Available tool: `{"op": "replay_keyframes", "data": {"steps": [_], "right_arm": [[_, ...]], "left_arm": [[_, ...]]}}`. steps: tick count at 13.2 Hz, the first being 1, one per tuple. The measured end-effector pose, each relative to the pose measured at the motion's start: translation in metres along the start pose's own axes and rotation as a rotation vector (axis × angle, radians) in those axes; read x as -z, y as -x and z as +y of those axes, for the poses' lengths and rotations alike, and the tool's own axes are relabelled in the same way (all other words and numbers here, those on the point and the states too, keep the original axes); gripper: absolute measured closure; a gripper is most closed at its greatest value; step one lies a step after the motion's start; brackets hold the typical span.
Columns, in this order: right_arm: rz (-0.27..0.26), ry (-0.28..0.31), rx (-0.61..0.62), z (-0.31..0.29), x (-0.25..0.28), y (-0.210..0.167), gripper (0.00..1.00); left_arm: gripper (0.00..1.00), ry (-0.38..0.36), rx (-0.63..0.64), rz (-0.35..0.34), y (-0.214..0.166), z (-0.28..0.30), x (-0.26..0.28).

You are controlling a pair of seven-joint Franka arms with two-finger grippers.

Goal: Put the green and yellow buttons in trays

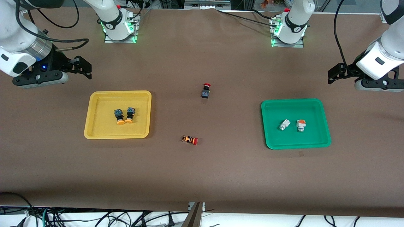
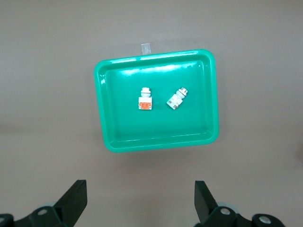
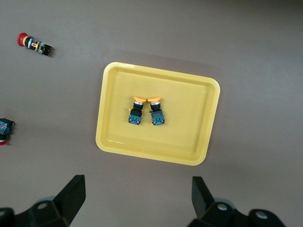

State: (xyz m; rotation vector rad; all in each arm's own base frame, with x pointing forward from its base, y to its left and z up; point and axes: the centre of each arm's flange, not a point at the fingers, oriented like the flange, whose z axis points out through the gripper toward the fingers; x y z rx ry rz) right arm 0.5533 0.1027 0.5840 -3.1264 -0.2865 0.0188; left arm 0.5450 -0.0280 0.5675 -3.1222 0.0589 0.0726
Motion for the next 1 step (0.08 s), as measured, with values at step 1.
{"op": "replay_keyframes", "data": {"steps": [1], "right_arm": [[0.004,0.000,-0.001,0.0004,0.0014,-0.0016,0.00]], "left_arm": [[0.00,0.000,-0.001,0.000,0.0000,0.0004,0.0000]]}}
